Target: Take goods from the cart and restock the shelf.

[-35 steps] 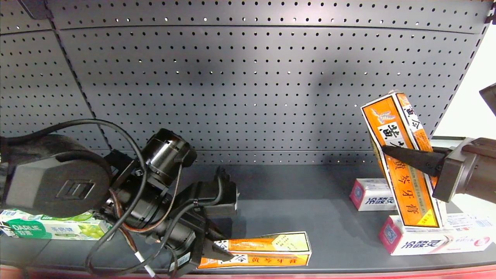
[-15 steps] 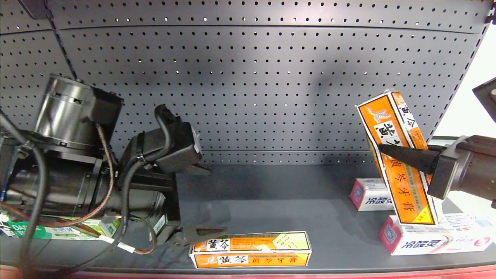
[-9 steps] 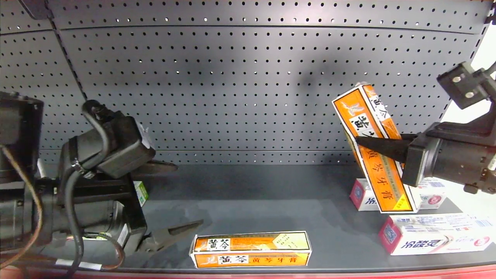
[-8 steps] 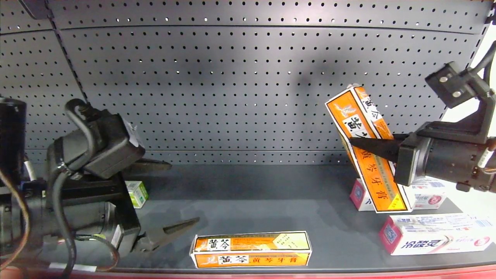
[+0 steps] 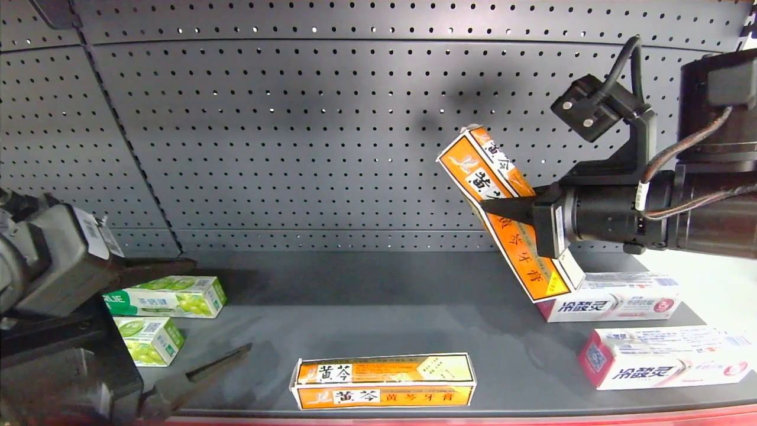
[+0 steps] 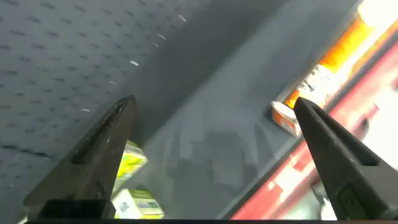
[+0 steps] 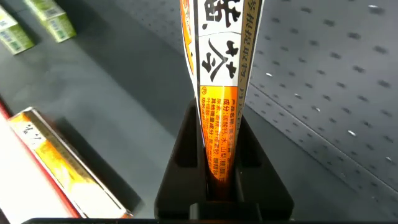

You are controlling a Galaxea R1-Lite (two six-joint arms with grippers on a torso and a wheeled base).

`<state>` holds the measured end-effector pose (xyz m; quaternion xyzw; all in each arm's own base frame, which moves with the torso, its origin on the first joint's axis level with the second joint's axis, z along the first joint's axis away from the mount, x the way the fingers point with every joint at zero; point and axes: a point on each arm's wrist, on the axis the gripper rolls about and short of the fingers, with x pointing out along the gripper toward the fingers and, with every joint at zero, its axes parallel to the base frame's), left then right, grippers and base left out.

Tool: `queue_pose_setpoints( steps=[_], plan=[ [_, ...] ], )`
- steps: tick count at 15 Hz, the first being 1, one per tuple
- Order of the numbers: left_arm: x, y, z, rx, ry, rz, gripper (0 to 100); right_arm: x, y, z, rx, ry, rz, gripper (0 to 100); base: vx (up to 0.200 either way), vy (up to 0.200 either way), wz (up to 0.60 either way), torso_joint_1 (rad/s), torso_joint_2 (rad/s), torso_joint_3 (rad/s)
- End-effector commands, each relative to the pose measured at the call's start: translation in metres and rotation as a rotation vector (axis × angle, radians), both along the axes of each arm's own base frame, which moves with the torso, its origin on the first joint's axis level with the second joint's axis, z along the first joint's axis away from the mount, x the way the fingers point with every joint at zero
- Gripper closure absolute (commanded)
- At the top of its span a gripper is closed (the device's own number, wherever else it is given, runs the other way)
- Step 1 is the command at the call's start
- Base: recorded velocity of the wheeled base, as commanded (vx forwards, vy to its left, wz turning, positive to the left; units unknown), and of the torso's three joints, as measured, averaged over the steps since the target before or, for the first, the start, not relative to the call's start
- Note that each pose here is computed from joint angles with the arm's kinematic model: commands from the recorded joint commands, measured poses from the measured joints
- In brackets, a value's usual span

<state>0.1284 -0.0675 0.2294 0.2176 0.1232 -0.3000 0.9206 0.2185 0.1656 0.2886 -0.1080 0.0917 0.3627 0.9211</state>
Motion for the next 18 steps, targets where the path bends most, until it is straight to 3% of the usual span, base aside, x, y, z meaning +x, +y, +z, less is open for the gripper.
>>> queue_pose_setpoints(
  steps=[1,5,7,8,11,13,15,18],
  plan=[
    [-0.008,0.007,0.0,-0.025,-0.04,0.041,0,0.004,0.011,-0.003,-0.012,0.011,0.017,100,0.0,0.0,0.0,0.0,0.0,0.0],
    [-0.049,0.043,-0.024,-0.07,-0.117,0.213,0,0.005,0.01,-0.002,-0.008,0.004,0.008,100,0.0,0.0,0.0,0.0,0.0,0.0],
    [-0.067,0.05,-0.036,-0.112,-0.129,0.262,0,0.009,0.015,-0.002,-0.012,0.004,0.012,100,0.0,0.0,0.0,0.0,0.0,0.0],
    [-0.079,0.056,-0.045,-0.135,-0.147,0.332,0,0.014,0.02,-0.001,-0.011,-0.002,0.016,100,0.0,0.0,0.0,0.0,0.0,0.0],
    [-0.103,0.065,-0.052,-0.259,-0.21,0.512,0,0.015,0.027,0.006,0.006,-0.024,0.034,100,0.0,0.0,0.0,0.0,0.0,0.0],
    [-0.113,0.069,-0.07,-0.309,-0.215,0.63,0,0.015,0.028,0.008,0.011,-0.03,0.036,100,0.0,0.0,0.0,0.0,0.0,0.0],
    [-0.125,0.071,-0.101,-0.303,-0.217,0.704,0,0.014,0.028,0.01,0.017,-0.037,0.037,100,0.0,0.0,0.0,0.0,0.0,0.0],
    [-0.131,0.073,-0.128,-0.272,-0.202,0.799,0,0.013,0.026,0.011,0.018,-0.04,0.034,100,0.0,0.0,0.0,0.0,0.0,0.0]
  ],
)
